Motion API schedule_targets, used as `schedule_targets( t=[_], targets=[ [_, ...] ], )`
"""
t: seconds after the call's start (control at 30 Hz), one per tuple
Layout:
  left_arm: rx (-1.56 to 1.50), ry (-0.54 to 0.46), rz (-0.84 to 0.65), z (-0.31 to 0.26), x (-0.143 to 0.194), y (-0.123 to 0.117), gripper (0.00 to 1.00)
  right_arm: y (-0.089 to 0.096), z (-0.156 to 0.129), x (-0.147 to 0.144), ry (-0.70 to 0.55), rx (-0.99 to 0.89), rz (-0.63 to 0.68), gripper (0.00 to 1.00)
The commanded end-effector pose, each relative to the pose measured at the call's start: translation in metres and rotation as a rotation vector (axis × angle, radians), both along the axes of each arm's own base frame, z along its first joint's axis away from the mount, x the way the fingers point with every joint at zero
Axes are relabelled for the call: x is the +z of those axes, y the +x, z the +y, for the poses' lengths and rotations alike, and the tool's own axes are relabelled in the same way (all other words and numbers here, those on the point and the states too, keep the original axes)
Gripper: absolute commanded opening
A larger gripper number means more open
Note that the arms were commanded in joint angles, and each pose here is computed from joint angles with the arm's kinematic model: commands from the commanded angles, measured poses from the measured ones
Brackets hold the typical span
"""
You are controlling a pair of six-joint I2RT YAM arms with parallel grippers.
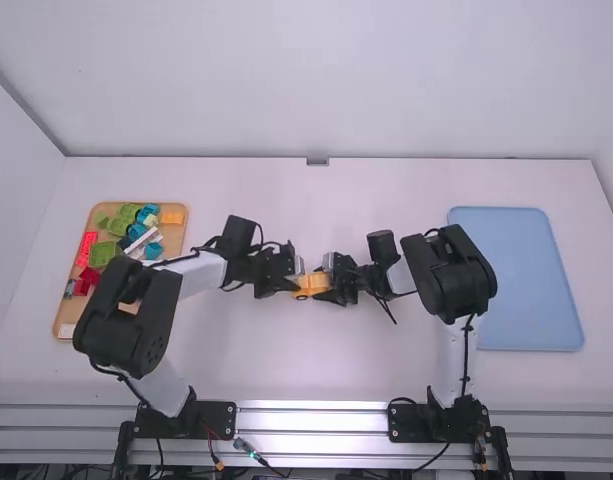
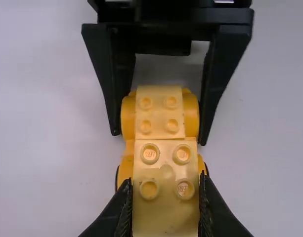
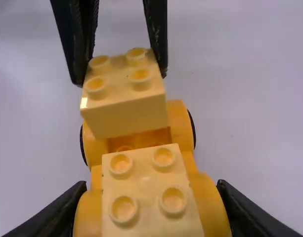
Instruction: Assemble lego blocks to make yellow taxi
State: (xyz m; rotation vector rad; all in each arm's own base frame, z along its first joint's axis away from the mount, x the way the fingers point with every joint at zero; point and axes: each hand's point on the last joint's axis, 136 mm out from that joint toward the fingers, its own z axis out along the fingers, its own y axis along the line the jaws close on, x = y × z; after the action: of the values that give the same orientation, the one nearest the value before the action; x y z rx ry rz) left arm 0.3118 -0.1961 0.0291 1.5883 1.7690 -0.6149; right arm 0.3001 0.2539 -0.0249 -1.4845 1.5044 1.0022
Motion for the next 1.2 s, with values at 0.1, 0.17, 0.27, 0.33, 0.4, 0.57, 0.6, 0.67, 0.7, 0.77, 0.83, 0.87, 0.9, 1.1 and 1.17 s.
schedule_targets(
  t=[0.1,0.17,0.27,0.33,0.4,0.57,0.6,0.67,0.7,0.77,0.83,0.87,0.9,1.1,1.17],
  targets=[
    [-0.047,-0.016,0.024,-0.005,-0.001,0.000,0.02,-0.001,0.001,-0.001,0.012,0.010,0.010,0.50],
    [-0.048,-0.019,0.026,-0.005,-0.002,0.003,0.02,-0.001,0.001,-0.001,0.012,0.008,0.015,0.49],
    [-0.050,-0.021,0.030,-0.007,-0.004,0.006,0.02,-0.002,0.001,-0.002,0.009,0.009,0.025,0.48],
    [-0.050,-0.022,0.028,-0.007,-0.003,0.006,0.02,-0.002,0.001,-0.002,0.007,0.008,0.030,0.47],
    [-0.060,-0.020,0.017,-0.007,-0.003,0.006,0.02,-0.003,0.001,-0.003,0.005,0.008,0.035,0.46],
    [-0.060,-0.019,0.022,-0.007,-0.004,0.005,0.02,0.003,0.001,-0.002,-0.001,-0.033,0.066,0.48],
    [-0.061,-0.019,0.025,-0.007,-0.004,0.004,0.02,0.005,0.001,-0.003,-0.008,-0.046,0.073,0.48],
    [-0.061,-0.019,0.023,-0.007,-0.004,0.005,0.02,0.008,0.002,-0.006,-0.026,-0.063,0.069,0.46],
    [-0.061,-0.020,0.021,-0.007,-0.004,0.005,0.02,0.009,0.002,-0.008,-0.039,-0.078,0.077,0.45],
    [-0.061,-0.020,0.020,-0.007,-0.004,0.005,0.02,0.010,0.004,-0.010,-0.056,-0.090,0.080,0.45],
    [-0.061,-0.021,0.021,-0.007,-0.005,0.006,0.02,0.008,0.008,-0.012,-0.069,-0.086,0.074,0.45],
    [-0.062,-0.021,0.023,-0.007,-0.006,0.005,0.02,0.008,0.009,-0.014,-0.078,-0.092,0.074,0.45],
    [-0.067,-0.033,0.029,-0.009,-0.005,0.004,0.02,0.009,0.010,-0.016,-0.096,-0.107,0.076,0.45],
    [-0.065,-0.029,0.035,-0.008,-0.004,0.005,0.02,0.011,0.013,-0.021,-0.127,-0.129,0.072,0.45],
    [-0.062,-0.020,0.041,-0.008,-0.003,0.007,0.02,0.012,0.013,-0.020,-0.120,-0.130,0.071,0.46]
  ],
)
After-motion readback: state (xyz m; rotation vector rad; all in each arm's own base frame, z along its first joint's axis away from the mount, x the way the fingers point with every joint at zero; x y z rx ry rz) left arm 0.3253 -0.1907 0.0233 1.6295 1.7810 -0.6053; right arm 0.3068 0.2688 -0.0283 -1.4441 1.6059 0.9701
